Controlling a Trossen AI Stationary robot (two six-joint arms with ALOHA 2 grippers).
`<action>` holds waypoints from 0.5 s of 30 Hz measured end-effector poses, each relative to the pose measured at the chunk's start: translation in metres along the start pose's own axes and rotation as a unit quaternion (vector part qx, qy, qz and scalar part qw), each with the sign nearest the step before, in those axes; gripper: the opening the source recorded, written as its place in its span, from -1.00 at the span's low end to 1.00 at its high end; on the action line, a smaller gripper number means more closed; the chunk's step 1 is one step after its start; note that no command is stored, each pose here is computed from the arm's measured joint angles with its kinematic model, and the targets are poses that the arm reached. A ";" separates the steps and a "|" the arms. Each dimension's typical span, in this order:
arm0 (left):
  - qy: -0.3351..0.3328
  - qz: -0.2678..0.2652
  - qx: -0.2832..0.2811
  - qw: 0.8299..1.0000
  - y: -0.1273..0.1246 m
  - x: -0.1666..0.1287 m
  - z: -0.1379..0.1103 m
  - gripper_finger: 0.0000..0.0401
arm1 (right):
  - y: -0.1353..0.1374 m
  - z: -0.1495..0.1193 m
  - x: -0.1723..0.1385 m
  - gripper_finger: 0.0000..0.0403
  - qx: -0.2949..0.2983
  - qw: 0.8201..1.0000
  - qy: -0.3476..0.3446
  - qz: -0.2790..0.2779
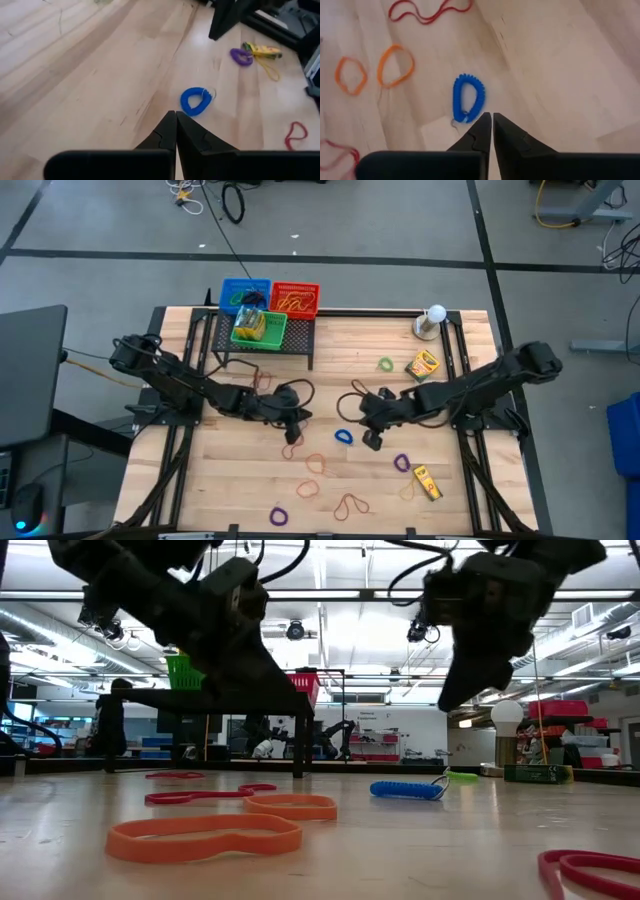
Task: Pick & Place Office Desk Supplies
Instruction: Put the blue spring keychain into the blue bin
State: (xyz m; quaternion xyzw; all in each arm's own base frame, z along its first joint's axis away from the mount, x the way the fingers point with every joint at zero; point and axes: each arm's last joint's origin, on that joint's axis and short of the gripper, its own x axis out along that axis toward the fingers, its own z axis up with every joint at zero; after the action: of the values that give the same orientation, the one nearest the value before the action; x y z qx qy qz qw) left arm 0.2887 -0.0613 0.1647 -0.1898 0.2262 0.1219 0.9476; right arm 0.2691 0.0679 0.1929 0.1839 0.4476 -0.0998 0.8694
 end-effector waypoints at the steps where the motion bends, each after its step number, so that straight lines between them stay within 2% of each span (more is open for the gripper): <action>1: 0.001 0.001 0.008 1.000 0.001 0.000 -0.001 -0.97 | 0.002 0.002 0.002 -0.85 0.014 1.000 0.005 -0.001; 8: 0.009 0.009 0.055 0.998 0.007 0.000 -0.009 -0.96 | 0.017 0.013 0.027 -0.51 0.105 0.994 0.040 -0.007; 11: 0.012 0.012 0.069 0.997 0.009 -0.001 -0.012 -0.95 | 0.023 0.014 0.039 -0.38 0.111 0.992 0.055 -0.017; 15: 0.008 0.026 0.070 0.997 0.013 0.001 -0.011 -0.95 | 0.025 0.013 0.056 -0.34 0.109 0.991 0.065 -0.040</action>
State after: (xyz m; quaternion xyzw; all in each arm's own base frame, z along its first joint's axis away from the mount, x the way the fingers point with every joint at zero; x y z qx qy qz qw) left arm 0.2817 -0.0541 0.1516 -0.1182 0.2468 0.1288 0.9532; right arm 0.3196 0.0849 0.1595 0.2656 0.4970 -0.1704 0.8084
